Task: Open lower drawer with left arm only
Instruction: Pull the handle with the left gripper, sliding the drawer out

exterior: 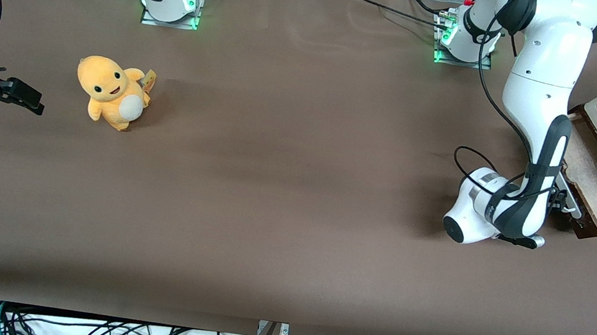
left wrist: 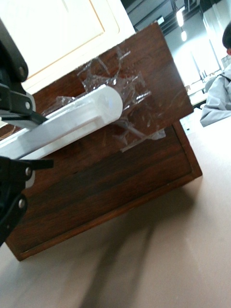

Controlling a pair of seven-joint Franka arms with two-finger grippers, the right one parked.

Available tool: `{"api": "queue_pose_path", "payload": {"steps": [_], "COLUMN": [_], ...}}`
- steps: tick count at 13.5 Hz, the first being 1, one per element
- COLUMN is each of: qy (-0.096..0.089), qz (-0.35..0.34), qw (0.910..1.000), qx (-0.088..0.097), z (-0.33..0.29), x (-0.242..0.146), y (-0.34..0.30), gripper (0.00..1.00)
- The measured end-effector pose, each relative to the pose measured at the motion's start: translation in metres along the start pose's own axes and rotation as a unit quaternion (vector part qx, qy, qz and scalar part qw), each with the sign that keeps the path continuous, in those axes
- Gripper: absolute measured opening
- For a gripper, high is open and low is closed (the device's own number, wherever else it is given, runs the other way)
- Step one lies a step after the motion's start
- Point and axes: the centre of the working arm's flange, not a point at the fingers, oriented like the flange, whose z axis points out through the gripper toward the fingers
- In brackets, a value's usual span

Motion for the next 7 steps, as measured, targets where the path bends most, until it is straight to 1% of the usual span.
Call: {"api": "queue_pose_path", "payload": {"steps": [2, 4, 5, 6, 7], "qy": [-0.001, 0.007, 0.01, 0.008, 0.005], "qz": [0.006, 0.005, 0.0, -0.003, -0.006], "qw": [0.9999, 0.9999, 0.9999, 0.9998, 0.9995], "qx": [-0.01, -0.01, -0.013, -0.019, -0.029], "z": [-0.006, -0.017, -0.023, -0.028, -0.032], "x": [-0.003, -0.005, -0.005, -0.006, -0.007], "y": [0.005, 0.005, 0.0, -0.005, -0.009], "gripper": [0.52, 0.74, 0.85, 0.94, 1.0]}}
